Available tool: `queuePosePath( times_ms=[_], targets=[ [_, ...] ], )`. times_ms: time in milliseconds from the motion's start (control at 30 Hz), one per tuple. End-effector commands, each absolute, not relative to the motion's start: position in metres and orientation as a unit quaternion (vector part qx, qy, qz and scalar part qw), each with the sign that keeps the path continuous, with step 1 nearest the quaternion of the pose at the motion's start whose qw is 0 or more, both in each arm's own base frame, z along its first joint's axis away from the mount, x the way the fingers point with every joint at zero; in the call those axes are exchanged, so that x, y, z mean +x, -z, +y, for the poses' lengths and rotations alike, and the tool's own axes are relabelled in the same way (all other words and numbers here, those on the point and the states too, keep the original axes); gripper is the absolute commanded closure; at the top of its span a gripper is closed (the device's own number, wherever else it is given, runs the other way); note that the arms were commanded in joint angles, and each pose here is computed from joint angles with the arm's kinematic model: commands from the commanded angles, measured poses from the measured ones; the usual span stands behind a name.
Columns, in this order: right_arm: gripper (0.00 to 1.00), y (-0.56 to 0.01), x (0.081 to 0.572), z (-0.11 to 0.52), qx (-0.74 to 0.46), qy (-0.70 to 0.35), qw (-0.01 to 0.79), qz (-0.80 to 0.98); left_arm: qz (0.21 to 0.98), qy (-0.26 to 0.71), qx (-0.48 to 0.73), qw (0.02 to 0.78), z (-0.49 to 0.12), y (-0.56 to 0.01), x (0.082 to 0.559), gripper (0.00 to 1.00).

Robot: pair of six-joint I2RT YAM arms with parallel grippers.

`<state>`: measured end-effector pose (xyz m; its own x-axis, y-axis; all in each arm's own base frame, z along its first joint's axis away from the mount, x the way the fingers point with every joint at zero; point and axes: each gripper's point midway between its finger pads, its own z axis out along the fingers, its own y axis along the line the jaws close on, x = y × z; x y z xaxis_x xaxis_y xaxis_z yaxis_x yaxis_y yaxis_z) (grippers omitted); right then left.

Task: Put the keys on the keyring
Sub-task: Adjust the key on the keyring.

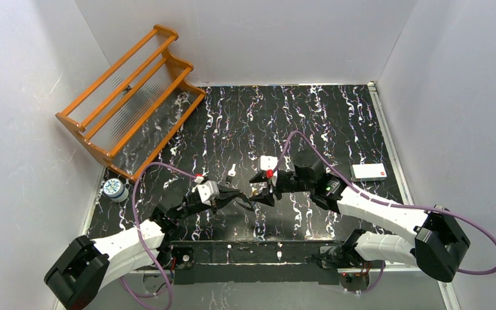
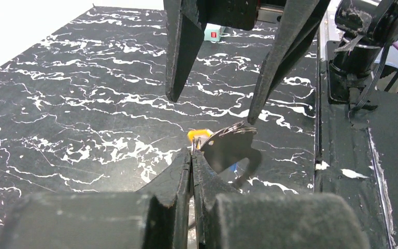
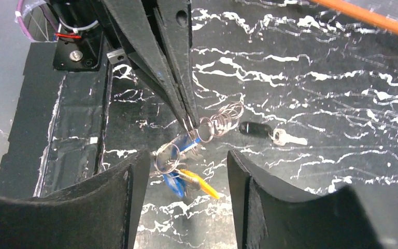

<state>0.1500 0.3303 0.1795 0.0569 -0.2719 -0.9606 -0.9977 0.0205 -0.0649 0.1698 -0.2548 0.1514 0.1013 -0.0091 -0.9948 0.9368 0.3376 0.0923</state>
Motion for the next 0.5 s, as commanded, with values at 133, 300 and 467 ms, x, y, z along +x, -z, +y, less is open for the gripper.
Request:
queuePosePath(
  times_ms=[133, 300, 467],
  targets=[
    [0.39, -0.218, 0.152, 0.342, -0.574, -0.417, 0.517, 0.48, 0.499, 0.408, 0.415, 0.642, -0.257, -0.182, 0.165, 1.0],
    [0.59, -0.224, 0.155, 0.345, -0.569, -0.416, 0.531, 0.47, 0.496, 0.411, 0.419, 0.64, -0.259, -0.184, 0.164, 1.0],
    [0.59, -0.218, 0.156, 0.348, -0.578, -0.415, 0.52, 0.472, 0.492, 0.413, 0.422, 0.639, -0.261, -0.186, 0.164, 1.0]
  ],
)
